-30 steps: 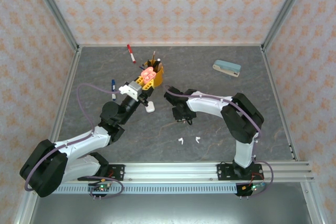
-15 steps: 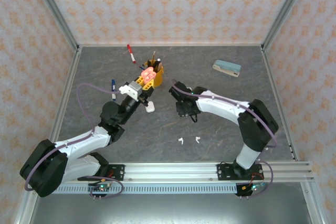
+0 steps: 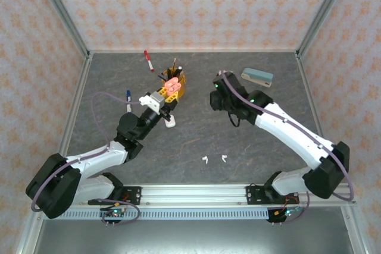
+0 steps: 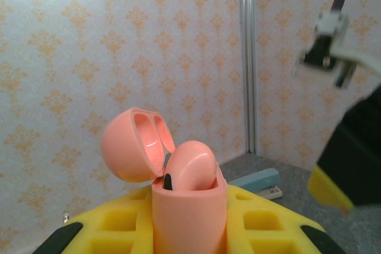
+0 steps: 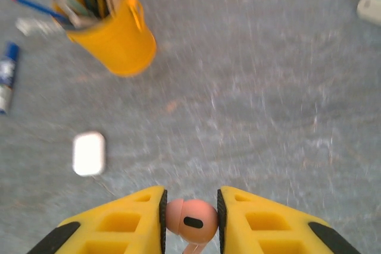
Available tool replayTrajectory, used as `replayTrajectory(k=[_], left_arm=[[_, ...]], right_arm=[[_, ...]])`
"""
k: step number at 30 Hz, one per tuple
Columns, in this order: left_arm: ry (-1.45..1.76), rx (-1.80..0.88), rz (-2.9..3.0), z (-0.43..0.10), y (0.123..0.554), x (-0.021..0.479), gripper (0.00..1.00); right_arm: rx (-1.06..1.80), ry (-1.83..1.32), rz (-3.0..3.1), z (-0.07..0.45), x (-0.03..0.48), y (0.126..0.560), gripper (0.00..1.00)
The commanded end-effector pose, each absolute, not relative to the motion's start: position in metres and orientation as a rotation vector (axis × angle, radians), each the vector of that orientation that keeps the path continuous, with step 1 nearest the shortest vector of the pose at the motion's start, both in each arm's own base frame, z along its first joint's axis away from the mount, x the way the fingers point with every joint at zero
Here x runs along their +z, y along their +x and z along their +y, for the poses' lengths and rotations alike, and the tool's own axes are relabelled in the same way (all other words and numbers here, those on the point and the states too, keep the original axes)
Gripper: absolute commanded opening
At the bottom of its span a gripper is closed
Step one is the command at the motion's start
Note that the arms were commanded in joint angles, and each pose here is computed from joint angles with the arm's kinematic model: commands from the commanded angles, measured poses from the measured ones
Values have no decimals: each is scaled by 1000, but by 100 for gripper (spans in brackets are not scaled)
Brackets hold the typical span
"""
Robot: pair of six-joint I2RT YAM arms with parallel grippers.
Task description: Insert the wireless bluetooth earbuds into the charging case
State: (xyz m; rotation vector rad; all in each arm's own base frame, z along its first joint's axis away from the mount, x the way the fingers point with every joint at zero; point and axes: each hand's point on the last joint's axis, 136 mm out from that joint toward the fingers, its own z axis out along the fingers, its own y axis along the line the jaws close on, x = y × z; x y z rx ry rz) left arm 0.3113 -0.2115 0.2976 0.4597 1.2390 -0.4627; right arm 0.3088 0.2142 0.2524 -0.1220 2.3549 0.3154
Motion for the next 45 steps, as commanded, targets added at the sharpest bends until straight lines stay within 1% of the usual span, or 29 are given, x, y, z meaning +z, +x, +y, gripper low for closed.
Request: replayTrajectory(k=[1, 7, 15, 24, 34, 45], left_arm=[[462, -498, 1175, -216, 312, 320, 0], [506, -539, 1169, -229, 314, 319, 0], [546, -598, 1153, -247, 322, 323, 0], [541, -656, 1122, -259, 331, 333, 0], [526, -701, 1094, -263, 331, 344, 0], [527, -711, 1093, -268, 331, 344, 0]], right_arm=[[333, -120, 2195, 207, 311, 317, 28], [430, -153, 2053, 217, 370, 320, 28], [560, -232, 1949, 241, 401, 323, 28], [638, -344, 1910, 265, 399, 324, 28], [651, -370, 1928, 279, 381, 333, 28], [676, -386, 1950, 289, 370, 338, 28]])
